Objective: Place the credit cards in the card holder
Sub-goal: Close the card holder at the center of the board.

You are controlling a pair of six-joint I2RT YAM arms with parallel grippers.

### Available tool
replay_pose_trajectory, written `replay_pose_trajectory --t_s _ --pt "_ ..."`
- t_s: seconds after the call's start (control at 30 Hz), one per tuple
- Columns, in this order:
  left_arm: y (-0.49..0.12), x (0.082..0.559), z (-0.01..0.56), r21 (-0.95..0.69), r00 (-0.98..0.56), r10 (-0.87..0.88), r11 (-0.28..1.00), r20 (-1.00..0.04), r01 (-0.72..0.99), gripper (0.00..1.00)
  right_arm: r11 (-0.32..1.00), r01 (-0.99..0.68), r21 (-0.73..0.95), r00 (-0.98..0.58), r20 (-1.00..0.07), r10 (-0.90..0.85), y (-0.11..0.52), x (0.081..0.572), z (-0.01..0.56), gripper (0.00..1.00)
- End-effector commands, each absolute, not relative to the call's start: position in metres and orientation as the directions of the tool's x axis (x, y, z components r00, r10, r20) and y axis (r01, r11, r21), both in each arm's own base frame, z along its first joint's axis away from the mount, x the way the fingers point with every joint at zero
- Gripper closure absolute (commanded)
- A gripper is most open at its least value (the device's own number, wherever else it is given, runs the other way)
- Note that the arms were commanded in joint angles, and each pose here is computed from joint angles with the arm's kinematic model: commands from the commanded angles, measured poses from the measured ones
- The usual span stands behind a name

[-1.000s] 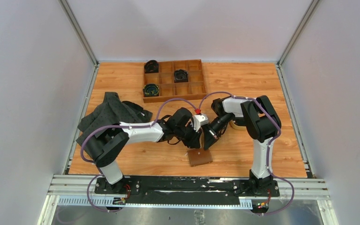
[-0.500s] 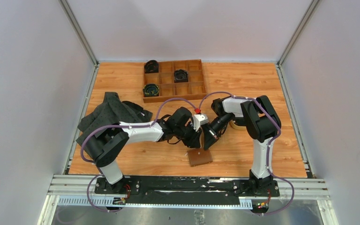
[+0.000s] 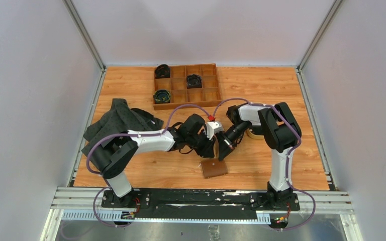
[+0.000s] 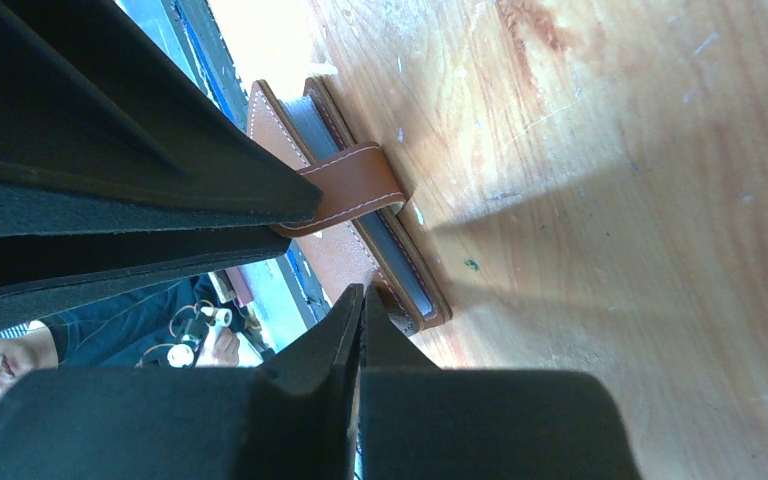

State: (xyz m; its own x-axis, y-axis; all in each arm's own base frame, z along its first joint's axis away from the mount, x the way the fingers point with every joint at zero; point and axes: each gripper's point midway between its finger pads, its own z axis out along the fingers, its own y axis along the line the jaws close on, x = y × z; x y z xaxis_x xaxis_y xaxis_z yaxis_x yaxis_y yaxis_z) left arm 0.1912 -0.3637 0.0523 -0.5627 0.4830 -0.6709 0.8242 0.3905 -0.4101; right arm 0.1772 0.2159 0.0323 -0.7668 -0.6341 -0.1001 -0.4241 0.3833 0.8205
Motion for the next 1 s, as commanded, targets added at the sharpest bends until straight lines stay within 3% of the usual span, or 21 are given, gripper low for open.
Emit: replay_pose_trajectory --t_s 0.0,0.97 --pt "-0.3611 0.1893 0.0529 -0.419 -0.563 0.480 0.381 -0.672 0.824 0.75 0.397 -0.489 0.777 -0.715 -0.095 -0.693 0.2081 0.1753 0.0075 1.00" --pt "-0.3624 0.1920 0.0603 -0.429 -0.567 0.466 0.375 -0.680 0.822 0.72 0.399 -0.484 0.779 -0.716 -0.090 -0.693 0.2080 0.1744 0.0069 1.00"
